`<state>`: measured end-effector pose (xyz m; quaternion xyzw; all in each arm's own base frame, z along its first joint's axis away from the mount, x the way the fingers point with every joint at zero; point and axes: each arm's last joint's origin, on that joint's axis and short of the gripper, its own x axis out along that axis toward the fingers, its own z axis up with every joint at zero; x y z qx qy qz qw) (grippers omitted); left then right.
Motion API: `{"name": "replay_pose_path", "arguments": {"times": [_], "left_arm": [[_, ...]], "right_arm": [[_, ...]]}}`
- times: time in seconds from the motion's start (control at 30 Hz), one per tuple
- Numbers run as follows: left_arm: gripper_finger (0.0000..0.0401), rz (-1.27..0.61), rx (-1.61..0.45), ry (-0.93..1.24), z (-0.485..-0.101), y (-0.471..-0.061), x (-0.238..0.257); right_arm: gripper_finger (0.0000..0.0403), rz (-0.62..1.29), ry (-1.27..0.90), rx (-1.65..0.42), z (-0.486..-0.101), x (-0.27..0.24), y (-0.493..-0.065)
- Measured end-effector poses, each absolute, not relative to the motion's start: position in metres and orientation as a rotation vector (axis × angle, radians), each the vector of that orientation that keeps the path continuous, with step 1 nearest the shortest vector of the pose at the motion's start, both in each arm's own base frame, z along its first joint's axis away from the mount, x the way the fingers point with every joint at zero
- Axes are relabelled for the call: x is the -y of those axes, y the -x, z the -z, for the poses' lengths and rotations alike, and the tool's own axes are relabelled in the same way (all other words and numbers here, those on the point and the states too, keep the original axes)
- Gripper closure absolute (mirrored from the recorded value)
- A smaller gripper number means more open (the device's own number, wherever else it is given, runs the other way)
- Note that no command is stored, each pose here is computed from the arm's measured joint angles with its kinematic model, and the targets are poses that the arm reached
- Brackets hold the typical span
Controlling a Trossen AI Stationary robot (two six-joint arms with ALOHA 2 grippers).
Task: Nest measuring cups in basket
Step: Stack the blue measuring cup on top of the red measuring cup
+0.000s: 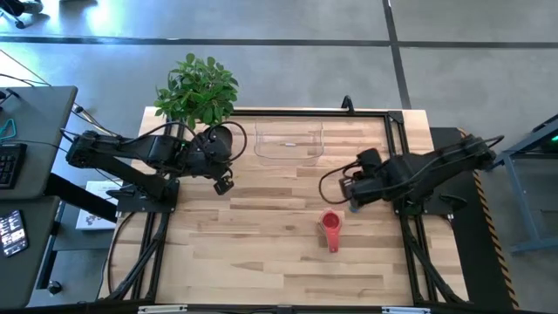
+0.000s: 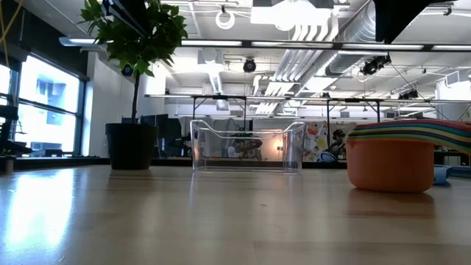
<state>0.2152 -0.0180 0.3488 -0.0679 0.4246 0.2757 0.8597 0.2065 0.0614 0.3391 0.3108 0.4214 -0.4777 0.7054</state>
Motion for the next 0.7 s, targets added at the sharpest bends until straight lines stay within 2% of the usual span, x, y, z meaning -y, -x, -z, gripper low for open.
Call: {"name": "replay_pose_path", "arguments": {"times": [0.2, 0.57, 0.7], "left_arm": [[0.0339, -0.585, -0.876, 0.129, -0.350, -0.216, 0.018], [0.0339, -0.577, -0.818, 0.123, -0.353, -0.221, 0.018], [0.0339, -0.590, -0.807, 0.133, -0.354, -0.222, 0.015]], "right_arm": [[0.0329, 1.074, -0.719, -0.916, -0.327, -0.045, -0.179], [0.0329, 1.096, -0.977, -0.820, -0.281, -0.029, -0.133], [0.0329, 1.131, -1.040, -0.864, -0.265, -0.029, -0.126]]}}
